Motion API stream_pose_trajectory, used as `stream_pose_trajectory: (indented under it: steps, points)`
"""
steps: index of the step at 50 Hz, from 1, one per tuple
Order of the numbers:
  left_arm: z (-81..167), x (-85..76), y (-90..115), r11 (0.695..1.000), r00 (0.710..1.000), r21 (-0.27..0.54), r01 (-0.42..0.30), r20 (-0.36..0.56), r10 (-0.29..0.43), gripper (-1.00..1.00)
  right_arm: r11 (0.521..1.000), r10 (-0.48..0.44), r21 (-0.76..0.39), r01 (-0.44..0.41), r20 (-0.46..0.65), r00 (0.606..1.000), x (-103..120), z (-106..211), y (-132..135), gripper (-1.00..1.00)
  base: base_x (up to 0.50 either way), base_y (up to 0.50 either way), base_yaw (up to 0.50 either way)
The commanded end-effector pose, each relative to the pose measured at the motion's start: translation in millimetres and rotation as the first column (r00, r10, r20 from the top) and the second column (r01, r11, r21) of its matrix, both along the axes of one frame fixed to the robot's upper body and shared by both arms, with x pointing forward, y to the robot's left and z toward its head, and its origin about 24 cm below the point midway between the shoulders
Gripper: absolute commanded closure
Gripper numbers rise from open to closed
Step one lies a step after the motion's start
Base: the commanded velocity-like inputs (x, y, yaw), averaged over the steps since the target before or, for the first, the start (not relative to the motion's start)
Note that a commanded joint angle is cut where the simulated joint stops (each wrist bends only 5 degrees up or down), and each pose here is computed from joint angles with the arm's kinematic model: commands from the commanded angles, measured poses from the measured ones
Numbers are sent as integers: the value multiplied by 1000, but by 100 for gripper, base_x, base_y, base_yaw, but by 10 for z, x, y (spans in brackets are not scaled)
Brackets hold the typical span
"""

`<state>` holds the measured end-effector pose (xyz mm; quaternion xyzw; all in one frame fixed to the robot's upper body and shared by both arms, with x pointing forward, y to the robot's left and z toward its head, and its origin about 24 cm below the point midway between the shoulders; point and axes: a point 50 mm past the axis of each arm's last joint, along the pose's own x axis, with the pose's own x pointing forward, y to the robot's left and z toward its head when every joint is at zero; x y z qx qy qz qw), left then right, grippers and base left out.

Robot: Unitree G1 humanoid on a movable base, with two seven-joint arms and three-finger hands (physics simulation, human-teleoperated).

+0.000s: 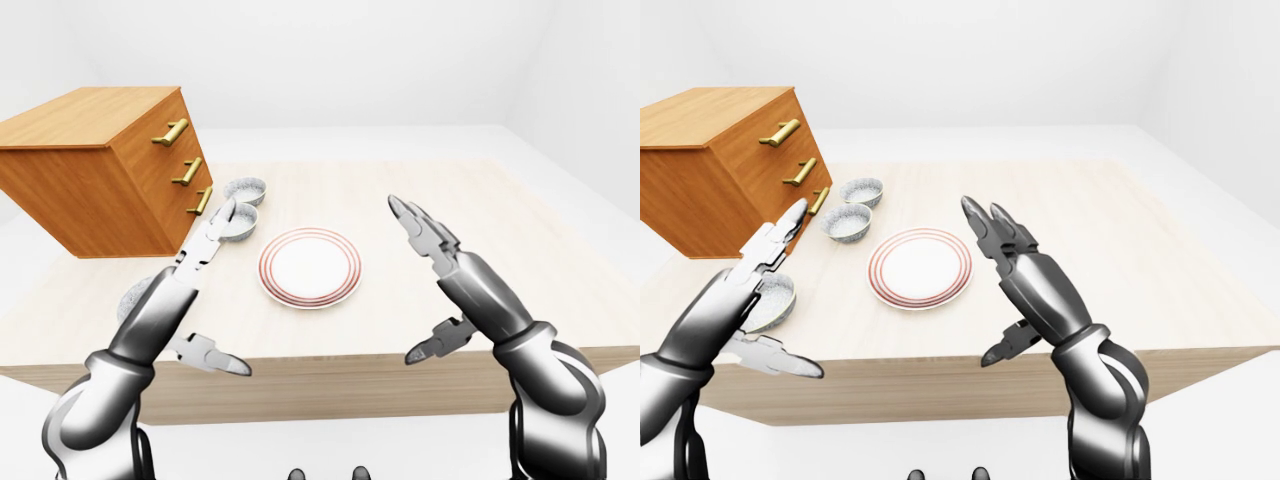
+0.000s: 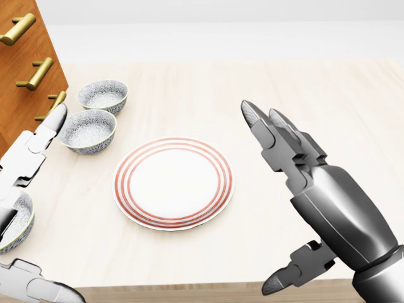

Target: Put the bowl in the middle on the plate.

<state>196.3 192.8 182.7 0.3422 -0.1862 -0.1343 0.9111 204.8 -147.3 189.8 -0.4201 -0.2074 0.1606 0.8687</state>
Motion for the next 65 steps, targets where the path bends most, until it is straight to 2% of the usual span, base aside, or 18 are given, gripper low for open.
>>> stream_pose_trajectory:
  steps: [1,5,17,19,28,34,58,60,65]
  points:
    - [40,-45,34,999,999,14,-30,22,29,-100,991,-126,-50,128,39,991,-123,70,-212,-100,0,0,0]
    - [86,-78,53,999,998,21,-40,45,39,-100,987,-158,-37,159,10,987,-167,18,-288,-100,0,0,0]
    - [2,-66,110,998,998,3,-64,2,64,-100,965,-254,53,257,-62,965,-298,-99,-566,-100,0,0,0]
    - [22,-72,102,998,998,7,-62,12,62,-100,958,-270,69,279,-115,956,-307,-197,-618,-100,0,0,0]
    - [-29,-44,81,999,999,-5,-50,-12,50,-100,960,-236,103,259,-195,952,-268,-357,-549,-100,0,0,0]
    - [-89,-37,76,999,998,-19,-47,-41,47,-100,951,-236,152,269,-205,950,-231,-414,-554,-100,0,0,0]
    - [-92,-37,75,999,998,-20,-47,-42,46,-100,952,-234,153,267,-202,951,-231,-413,-553,-100,0,0,0]
    - [-39,16,124,995,995,24,-101,-13,102,-100,951,-244,140,274,-203,948,-235,-415,-560,-100,0,0,0]
    - [-55,13,169,991,991,39,-130,-21,130,-100,955,-242,124,269,-198,950,-241,-400,-541,-100,0,0,0]
